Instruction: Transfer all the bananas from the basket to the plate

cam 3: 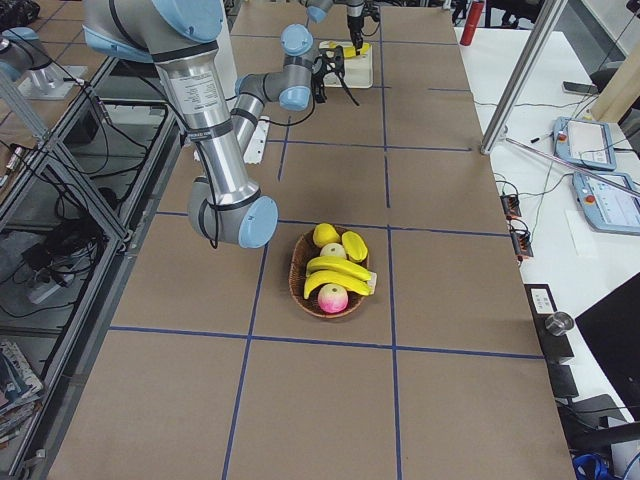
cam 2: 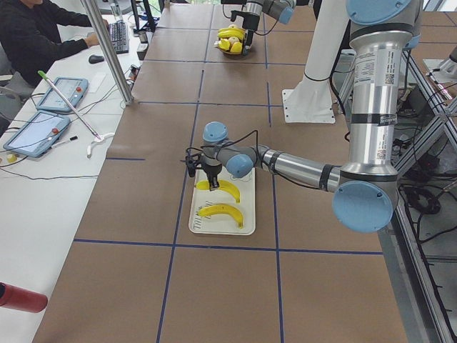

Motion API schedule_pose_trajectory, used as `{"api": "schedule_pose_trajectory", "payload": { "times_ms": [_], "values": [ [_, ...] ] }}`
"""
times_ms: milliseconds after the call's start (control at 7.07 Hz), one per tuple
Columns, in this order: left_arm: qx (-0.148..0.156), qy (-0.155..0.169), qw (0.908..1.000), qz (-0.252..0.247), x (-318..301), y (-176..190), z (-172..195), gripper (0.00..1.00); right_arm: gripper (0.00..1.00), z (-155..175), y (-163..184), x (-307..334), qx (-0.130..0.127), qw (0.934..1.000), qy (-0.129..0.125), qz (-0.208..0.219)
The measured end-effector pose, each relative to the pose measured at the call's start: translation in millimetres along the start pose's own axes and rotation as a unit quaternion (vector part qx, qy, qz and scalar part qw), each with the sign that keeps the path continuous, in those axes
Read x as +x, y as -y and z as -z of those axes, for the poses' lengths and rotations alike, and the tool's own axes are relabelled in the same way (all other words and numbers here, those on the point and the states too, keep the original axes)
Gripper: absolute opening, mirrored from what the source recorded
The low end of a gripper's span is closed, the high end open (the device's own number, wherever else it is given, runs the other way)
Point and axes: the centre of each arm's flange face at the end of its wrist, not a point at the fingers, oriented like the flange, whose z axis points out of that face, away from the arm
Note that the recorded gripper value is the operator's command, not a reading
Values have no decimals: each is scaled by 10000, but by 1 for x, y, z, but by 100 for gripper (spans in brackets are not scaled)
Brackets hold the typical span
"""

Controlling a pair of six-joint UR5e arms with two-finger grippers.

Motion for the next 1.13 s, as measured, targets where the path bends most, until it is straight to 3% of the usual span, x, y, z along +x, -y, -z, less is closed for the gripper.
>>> {"api": "schedule_pose_trajectory", "payload": {
  "times_ms": [141, 283, 707, 849, 1132],
  "values": [
    [-27, 61, 9997, 219, -5, 1, -6, 89, 100, 0, 0, 0, 5, 10000, 5, 1],
    [-44, 86, 9993, 363, -6, 1, -10, 100, 100, 1, 1, 0, 10, 10000, 5, 0],
    [4, -123, 9995, 304, 14, -5, 5, 100, 100, 8, 8, 20, 69, 9998, -151, -59],
    [47, -348, 9992, 194, 33, -11, 25, 100, 100, 19, 11, 45, 106, 9991, -378, -134],
    [-92, -908, 9958, -86, 71, -30, 70, 100, 100, 47, 14, 120, 98, 9910, -1304, -303]
  ]
}}
